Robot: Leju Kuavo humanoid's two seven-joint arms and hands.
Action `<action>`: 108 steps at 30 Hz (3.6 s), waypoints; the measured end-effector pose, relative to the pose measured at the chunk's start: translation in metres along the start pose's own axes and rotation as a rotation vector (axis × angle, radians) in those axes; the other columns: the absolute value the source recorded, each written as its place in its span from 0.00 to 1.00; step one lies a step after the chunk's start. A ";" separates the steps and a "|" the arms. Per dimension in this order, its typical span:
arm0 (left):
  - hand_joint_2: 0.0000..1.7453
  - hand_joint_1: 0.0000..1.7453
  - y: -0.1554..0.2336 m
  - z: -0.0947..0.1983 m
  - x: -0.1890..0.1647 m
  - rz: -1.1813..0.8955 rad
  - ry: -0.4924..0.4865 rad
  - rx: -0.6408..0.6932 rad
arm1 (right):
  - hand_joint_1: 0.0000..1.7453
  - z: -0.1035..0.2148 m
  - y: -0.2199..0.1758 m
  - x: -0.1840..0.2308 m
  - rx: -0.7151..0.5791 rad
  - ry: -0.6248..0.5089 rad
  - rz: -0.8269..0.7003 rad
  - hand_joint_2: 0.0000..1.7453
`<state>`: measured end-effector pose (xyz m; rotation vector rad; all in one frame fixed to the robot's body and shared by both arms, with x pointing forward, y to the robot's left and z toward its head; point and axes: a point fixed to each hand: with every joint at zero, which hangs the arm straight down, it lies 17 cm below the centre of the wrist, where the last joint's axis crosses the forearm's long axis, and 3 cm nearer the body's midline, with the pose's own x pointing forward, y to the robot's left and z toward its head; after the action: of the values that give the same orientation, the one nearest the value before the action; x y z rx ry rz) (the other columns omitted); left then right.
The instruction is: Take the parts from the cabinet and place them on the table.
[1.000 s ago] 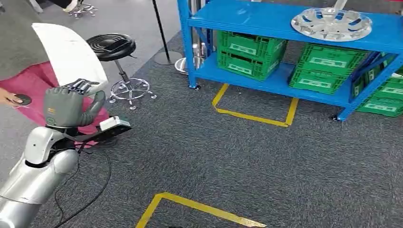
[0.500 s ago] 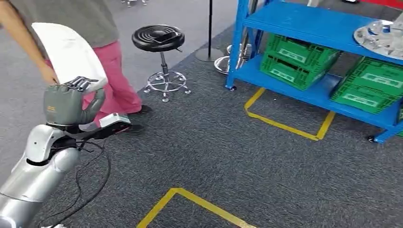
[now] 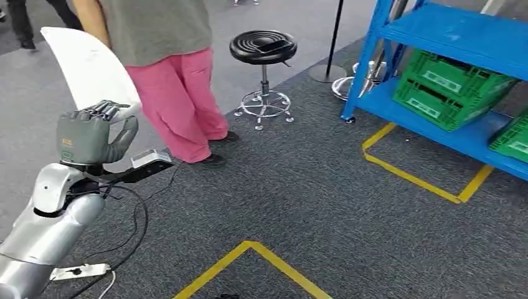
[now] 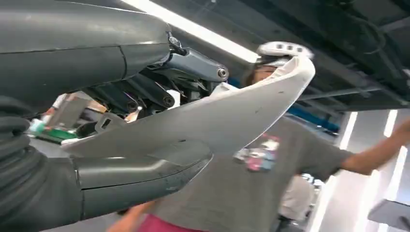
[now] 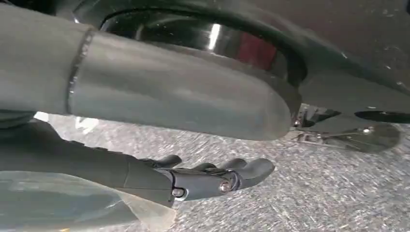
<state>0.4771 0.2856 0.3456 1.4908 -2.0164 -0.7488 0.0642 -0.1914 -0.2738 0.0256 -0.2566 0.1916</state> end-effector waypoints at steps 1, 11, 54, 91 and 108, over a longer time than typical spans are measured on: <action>1.00 1.00 0.000 -0.001 0.000 0.000 -0.001 0.001 | 0.00 0.000 0.000 -0.002 0.002 0.017 -0.004 0.00; 1.00 1.00 0.000 -0.013 0.004 0.009 -0.005 0.010 | 0.00 0.003 -0.009 -0.035 -0.016 0.219 -0.052 0.00; 1.00 1.00 -0.025 -0.026 0.019 0.035 -0.015 -0.041 | 0.00 0.013 -0.018 -0.072 -0.039 0.419 -0.013 0.00; 1.00 1.00 -0.031 -0.018 -0.005 -0.015 -0.020 -0.074 | 0.00 0.012 -0.010 -0.064 -0.050 0.393 0.037 0.00; 1.00 1.00 -0.037 0.013 -0.010 -0.009 -0.013 -0.077 | 0.00 0.005 -0.009 -0.046 -0.058 0.251 -0.028 0.00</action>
<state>0.4959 0.2882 0.3092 1.4554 -1.9691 -0.8325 0.0206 -0.2089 -0.2810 -0.0522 -0.0111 0.1575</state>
